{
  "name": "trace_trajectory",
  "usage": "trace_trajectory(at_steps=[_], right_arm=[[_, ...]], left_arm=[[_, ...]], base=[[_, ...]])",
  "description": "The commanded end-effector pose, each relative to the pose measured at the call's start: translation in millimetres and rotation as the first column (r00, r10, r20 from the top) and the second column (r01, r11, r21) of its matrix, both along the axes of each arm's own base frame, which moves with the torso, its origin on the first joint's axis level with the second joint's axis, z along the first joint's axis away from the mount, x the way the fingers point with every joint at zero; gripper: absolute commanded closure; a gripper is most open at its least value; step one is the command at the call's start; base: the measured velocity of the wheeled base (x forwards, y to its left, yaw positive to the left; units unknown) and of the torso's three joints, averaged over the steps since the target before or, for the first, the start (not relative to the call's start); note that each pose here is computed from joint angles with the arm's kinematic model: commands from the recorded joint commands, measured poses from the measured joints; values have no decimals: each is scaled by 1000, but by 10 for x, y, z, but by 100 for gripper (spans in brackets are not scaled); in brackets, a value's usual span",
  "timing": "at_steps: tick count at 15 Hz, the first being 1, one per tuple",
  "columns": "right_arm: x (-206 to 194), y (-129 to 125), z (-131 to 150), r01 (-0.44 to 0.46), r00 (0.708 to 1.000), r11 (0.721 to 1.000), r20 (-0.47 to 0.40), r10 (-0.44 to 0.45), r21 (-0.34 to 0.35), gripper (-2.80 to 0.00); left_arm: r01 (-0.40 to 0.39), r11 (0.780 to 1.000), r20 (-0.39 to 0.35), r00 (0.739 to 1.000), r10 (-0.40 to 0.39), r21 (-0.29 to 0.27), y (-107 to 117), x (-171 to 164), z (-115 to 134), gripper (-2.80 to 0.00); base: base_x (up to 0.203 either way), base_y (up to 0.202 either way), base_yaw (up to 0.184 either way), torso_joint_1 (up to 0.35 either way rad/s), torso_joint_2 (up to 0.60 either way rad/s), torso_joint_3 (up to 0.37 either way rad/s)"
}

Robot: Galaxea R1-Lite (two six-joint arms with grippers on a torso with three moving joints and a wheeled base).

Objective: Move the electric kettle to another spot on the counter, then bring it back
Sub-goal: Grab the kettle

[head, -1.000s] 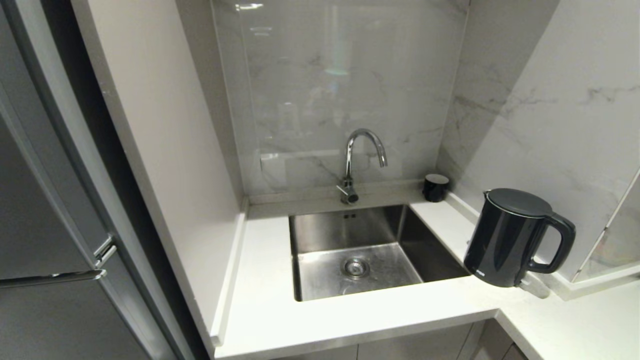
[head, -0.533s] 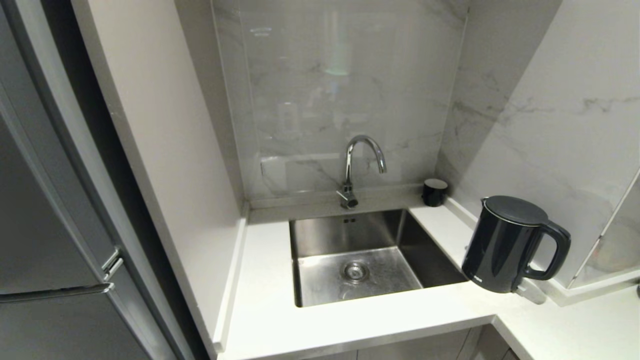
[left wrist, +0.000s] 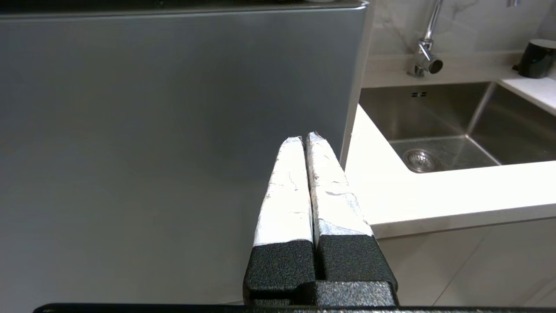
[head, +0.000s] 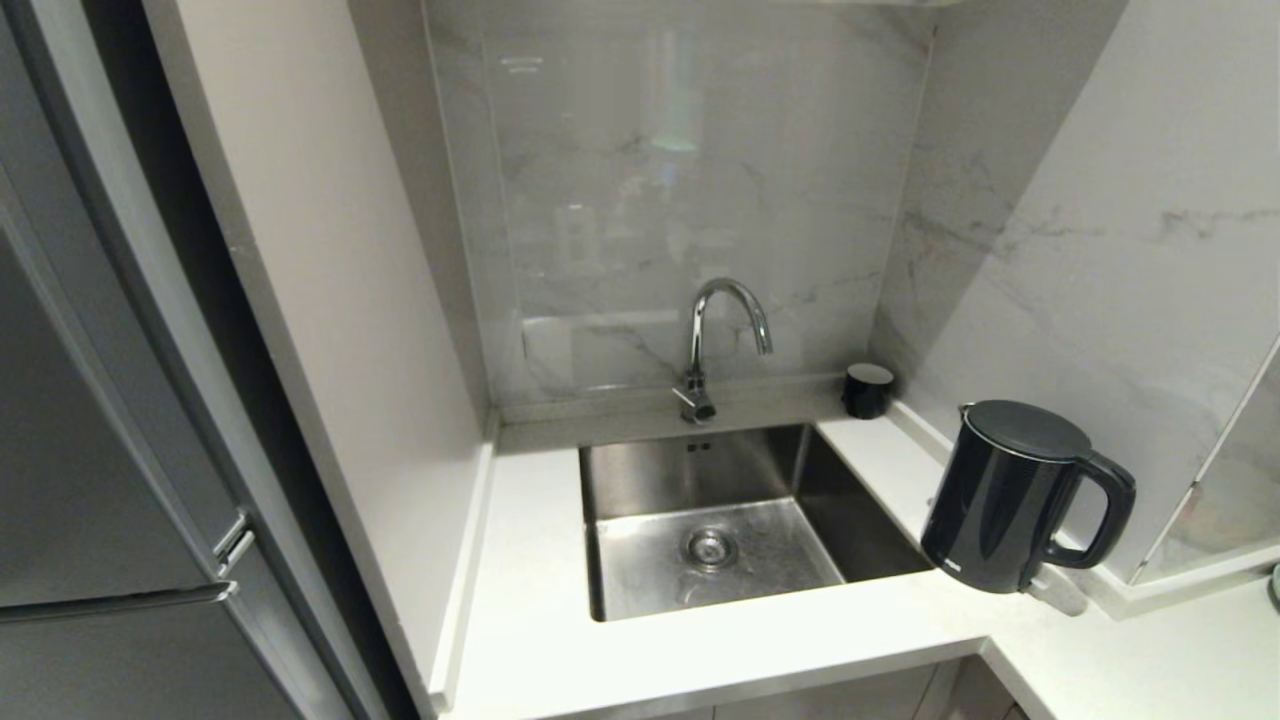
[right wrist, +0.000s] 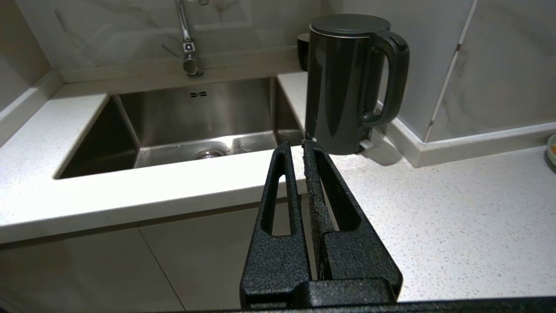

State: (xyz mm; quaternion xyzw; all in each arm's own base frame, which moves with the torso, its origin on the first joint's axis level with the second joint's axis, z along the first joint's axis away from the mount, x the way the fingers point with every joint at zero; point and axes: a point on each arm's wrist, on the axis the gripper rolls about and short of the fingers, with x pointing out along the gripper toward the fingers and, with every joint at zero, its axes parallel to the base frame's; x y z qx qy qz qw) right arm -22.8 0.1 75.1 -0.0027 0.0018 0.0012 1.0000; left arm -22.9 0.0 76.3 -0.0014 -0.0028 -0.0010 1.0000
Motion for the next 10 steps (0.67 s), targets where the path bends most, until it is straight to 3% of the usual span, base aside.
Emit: trace_trajectory(at_steps=[1, 10], right_arm=[[1, 0, 1, -1, 1000, 1000, -1, 1, -1, 0], [0, 0, 0, -1, 1000, 1000, 0, 1, -1, 0]], left_arm=[[0, 1000, 1, 1000, 0, 0, 0, 0, 0, 0], [1, 1000, 1, 1000, -1, 0, 0, 0, 0, 0]], base=[[0, 0, 0, 70, -124, -75], [0, 0, 0, 0, 3, 1]])
